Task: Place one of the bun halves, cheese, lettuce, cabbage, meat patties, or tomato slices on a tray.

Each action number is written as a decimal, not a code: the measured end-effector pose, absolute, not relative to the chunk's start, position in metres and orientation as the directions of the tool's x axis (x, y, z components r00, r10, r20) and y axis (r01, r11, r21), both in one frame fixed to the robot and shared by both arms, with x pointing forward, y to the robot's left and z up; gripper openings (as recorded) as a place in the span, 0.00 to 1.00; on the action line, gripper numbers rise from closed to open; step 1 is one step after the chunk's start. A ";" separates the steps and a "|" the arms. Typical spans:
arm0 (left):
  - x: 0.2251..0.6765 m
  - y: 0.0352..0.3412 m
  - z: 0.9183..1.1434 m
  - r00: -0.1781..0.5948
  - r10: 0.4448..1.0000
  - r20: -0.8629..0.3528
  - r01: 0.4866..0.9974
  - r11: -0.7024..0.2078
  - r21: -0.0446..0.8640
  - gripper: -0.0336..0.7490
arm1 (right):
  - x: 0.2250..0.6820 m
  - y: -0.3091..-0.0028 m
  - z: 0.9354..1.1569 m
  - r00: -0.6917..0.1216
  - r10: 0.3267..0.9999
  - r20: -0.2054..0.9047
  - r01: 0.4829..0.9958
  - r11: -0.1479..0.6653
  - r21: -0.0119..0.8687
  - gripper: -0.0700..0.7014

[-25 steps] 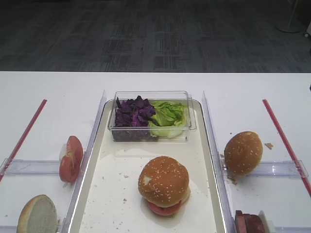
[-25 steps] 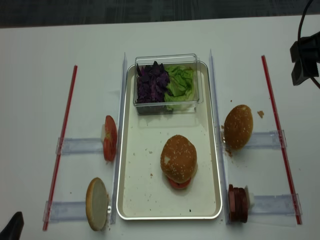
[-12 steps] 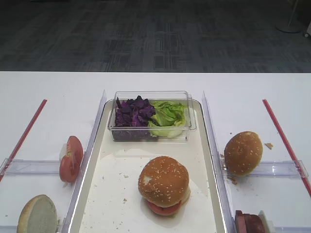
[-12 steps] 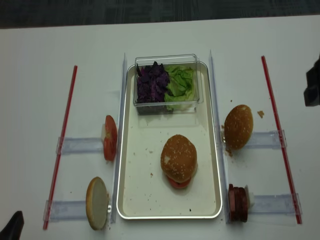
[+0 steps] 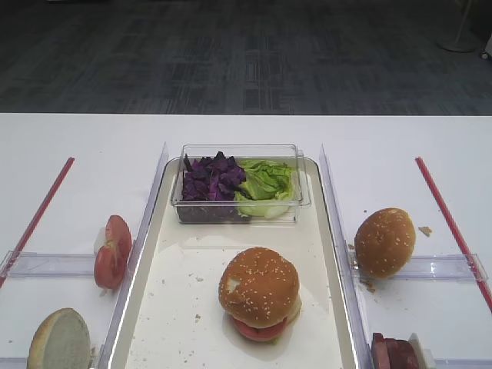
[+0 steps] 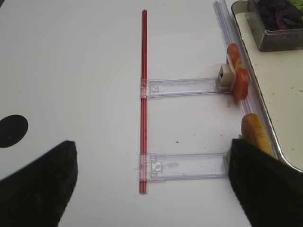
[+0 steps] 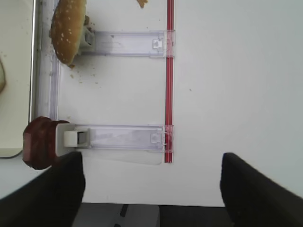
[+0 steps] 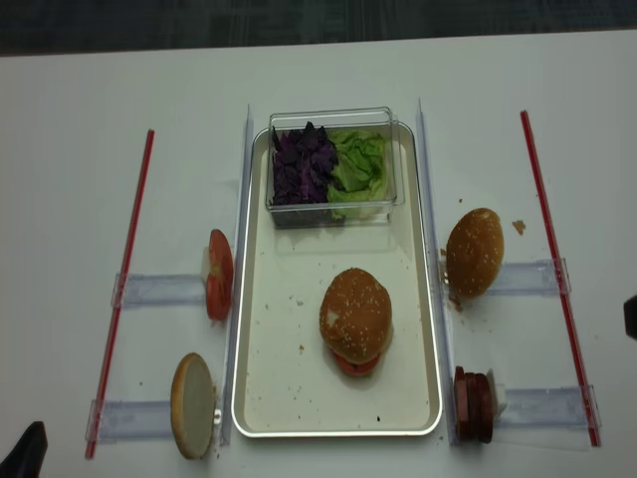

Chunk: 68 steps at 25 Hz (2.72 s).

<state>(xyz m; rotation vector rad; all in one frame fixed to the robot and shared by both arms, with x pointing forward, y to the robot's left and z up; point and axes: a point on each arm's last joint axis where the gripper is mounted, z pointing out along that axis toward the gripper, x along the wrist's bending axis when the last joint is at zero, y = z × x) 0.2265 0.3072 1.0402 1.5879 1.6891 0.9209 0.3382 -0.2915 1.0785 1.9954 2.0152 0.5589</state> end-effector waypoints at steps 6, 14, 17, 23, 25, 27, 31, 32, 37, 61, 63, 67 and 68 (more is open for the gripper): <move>0.226 0.307 1.040 -0.069 0.997 0.014 0.552 0.026 0.833 0.81 | 0.304 -0.292 1.057 -0.034 0.997 0.066 0.863 -0.004 0.505 0.87; 0.226 0.307 1.040 -0.069 0.997 0.014 0.552 0.026 0.833 0.81 | 0.280 -0.292 1.041 -0.048 0.998 0.045 0.808 0.013 0.589 0.87; 0.226 0.307 1.040 -0.069 0.997 0.014 0.552 0.026 0.833 0.81 | 0.276 -0.292 1.042 -0.049 0.998 0.042 0.788 0.013 0.616 0.87; 0.226 0.307 1.040 -0.069 0.997 0.014 0.552 0.026 0.833 0.81 | 0.273 -0.292 1.040 -0.048 0.998 0.039 0.749 0.010 0.663 0.87; 0.226 0.307 1.040 -0.069 0.997 0.014 0.552 0.026 0.833 0.81 | 0.269 -0.292 1.041 -0.049 0.998 0.037 0.727 0.011 0.687 0.87; 0.226 0.307 1.040 -0.069 0.997 0.014 0.552 0.026 0.833 0.81 | 0.265 -0.292 1.042 -0.050 0.998 0.034 0.699 0.011 0.715 0.87; 0.226 0.307 1.040 -0.069 0.997 0.014 0.552 0.026 0.833 0.81 | 0.252 -0.292 1.042 -0.052 0.998 0.030 0.632 0.010 0.775 0.87; 0.226 0.307 1.040 -0.069 0.997 0.014 0.552 0.026 0.833 0.81 | 0.249 -0.292 1.042 -0.053 0.998 0.028 0.615 0.010 0.788 0.87; 0.226 0.307 1.040 -0.069 0.997 0.014 0.552 0.026 0.833 0.81 | 0.232 -0.291 1.042 -0.054 0.998 0.023 0.520 0.008 0.854 0.87; 0.226 0.307 1.040 -0.069 0.997 0.014 0.552 0.026 0.833 0.81 | 0.231 -0.293 1.042 -0.021 0.999 0.042 0.517 -0.026 0.856 0.87; 0.226 0.307 1.040 -0.069 0.997 0.014 0.552 0.026 0.833 0.81 | 0.231 -0.293 1.042 -0.020 0.999 0.043 0.517 -0.027 0.856 0.87; 0.226 0.307 1.040 -0.069 0.997 0.014 0.552 0.026 0.833 0.81 | 0.231 -0.293 1.042 -0.020 0.999 0.043 0.517 -0.027 0.856 0.87; 0.226 0.307 1.040 -0.069 0.997 0.014 0.552 0.026 0.833 0.81 | 0.231 -0.293 1.042 -0.020 0.999 0.043 0.517 -0.027 0.856 0.87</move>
